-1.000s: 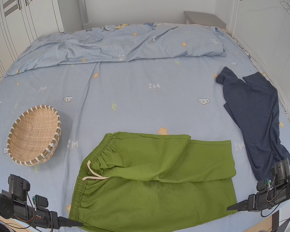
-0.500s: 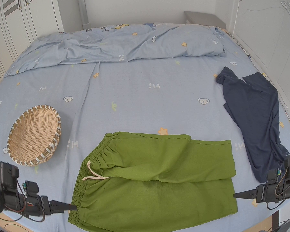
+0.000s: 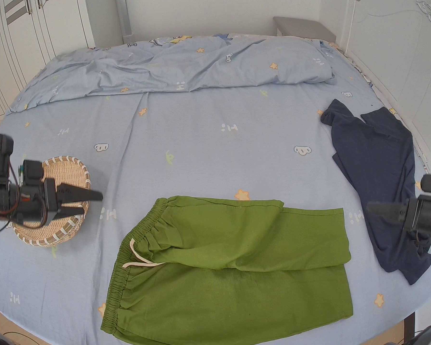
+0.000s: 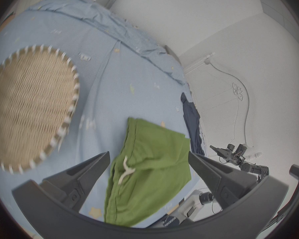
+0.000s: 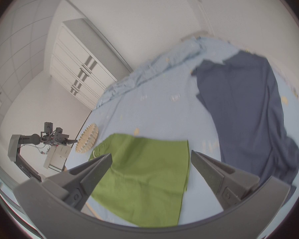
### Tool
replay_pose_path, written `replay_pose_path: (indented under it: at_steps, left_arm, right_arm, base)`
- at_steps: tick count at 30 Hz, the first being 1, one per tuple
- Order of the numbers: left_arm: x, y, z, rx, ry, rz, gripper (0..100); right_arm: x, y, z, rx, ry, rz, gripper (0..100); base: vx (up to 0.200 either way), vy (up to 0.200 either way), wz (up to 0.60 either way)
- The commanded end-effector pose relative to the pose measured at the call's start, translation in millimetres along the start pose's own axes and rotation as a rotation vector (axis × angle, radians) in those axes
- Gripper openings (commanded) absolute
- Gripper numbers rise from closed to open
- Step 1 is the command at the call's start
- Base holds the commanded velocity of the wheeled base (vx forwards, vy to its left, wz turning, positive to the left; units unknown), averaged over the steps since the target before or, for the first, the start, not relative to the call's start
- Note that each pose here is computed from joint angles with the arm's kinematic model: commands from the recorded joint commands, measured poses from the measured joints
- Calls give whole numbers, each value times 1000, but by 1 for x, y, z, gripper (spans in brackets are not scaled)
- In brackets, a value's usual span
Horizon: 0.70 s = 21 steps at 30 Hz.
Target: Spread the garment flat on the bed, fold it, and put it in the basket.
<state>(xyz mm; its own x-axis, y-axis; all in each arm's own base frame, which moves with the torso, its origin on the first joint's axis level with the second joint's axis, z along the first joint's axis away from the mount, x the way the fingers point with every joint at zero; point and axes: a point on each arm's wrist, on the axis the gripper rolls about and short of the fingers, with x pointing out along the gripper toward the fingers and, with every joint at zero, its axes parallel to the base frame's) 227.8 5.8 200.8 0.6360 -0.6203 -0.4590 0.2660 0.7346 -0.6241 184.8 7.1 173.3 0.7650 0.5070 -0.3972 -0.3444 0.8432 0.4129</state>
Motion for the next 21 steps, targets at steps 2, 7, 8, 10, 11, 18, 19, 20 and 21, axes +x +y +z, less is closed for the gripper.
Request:
replay_pose_path:
  at_steps: [2,7,8,10,11,18,19,20,21]
  left_arm:
    - [74,18,65,16,53,-34,100]
    - [111,29,95,37,47,-49,100]
    - [116,30,96,35,54,-49,100]
    - [130,35,99,27,72,-44,100]
    - [138,39,98,27,84,-42,100]
    - [177,39,86,25,145,-7,100]
    - [180,39,84,24,152,-8,100]
    - [180,39,84,26,152,-9,100]
    - [180,39,84,26,152,-9,100]
  right_arm:
    - [35,-4,60,-104,-56,26,100]
    - [57,-12,62,-119,-42,36,100]
    - [60,-15,63,-122,-49,33,100]
    - [69,-21,65,-123,-53,32,100]
    - [75,-26,63,-120,-45,28,100]
    - [91,-43,57,-93,-20,9,100]
    - [92,-42,57,-93,-19,10,100]
    - [92,-42,57,-92,-18,10,100]
    - [92,-42,57,-92,-18,10,100]
  base:
    - [0,0,0]
    - [0,0,0]
    - [0,0,0]
    - [0,0,0]
    - [0,0,0]
    - [0,0,0]
    - [0,0,0]
    - [0,0,0]
    - [0,0,0]
